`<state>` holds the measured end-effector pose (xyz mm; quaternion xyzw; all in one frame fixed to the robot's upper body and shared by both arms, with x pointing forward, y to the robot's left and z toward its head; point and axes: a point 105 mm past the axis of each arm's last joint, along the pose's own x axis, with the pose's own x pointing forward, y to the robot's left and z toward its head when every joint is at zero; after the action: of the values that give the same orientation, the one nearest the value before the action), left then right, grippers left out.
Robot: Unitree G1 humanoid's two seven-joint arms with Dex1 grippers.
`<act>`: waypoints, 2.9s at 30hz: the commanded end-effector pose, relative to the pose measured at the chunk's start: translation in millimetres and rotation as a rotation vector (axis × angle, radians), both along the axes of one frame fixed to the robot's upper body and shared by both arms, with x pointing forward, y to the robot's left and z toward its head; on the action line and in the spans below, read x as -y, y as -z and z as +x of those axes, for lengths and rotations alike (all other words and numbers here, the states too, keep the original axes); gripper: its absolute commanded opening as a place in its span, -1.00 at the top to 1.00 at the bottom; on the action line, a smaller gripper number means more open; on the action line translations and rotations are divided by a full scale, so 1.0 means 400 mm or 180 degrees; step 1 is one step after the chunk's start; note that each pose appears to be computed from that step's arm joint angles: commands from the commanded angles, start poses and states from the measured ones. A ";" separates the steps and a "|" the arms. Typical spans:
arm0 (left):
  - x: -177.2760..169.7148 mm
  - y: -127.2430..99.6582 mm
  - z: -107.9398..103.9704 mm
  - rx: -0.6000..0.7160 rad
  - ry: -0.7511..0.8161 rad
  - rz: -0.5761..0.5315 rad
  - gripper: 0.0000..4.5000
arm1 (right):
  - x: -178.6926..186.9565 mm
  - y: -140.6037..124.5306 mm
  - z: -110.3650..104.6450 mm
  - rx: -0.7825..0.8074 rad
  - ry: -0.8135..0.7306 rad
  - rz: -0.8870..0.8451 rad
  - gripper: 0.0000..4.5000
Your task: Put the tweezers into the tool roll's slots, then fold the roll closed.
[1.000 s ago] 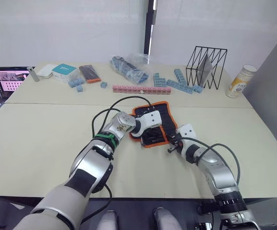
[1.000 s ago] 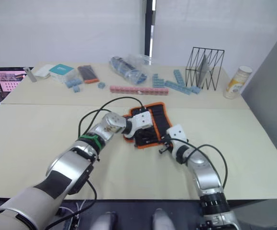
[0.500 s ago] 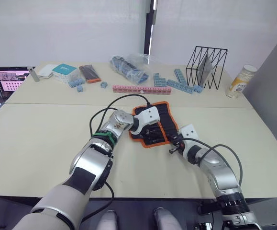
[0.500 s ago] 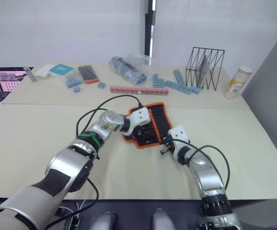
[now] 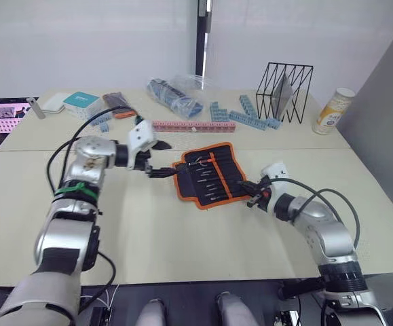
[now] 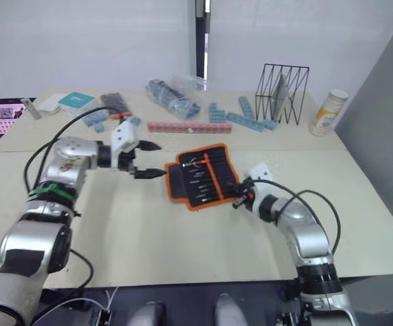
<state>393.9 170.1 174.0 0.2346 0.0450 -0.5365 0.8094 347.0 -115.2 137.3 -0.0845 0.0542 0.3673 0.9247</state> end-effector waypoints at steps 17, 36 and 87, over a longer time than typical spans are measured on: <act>-0.092 0.067 -0.127 -0.0411 -0.0158 -0.0096 -1.00 | -0.270 0.049 -0.015 0.0787 -0.0703 -0.1403 -0.99; -0.091 0.105 -0.113 -0.0257 -0.0176 0.0375 -1.00 | -0.291 0.059 0.020 0.1043 -0.0604 -0.1717 0.40; 0.130 0.128 -0.005 0.0766 0.0808 0.1392 0.99 | 0.011 0.059 -0.006 0.0457 -0.0065 -0.1560 1.00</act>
<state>390.2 116.3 112.7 0.4746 0.0497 -0.5878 0.6533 334.3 -117.7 98.2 -0.3065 0.1104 0.3622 0.8733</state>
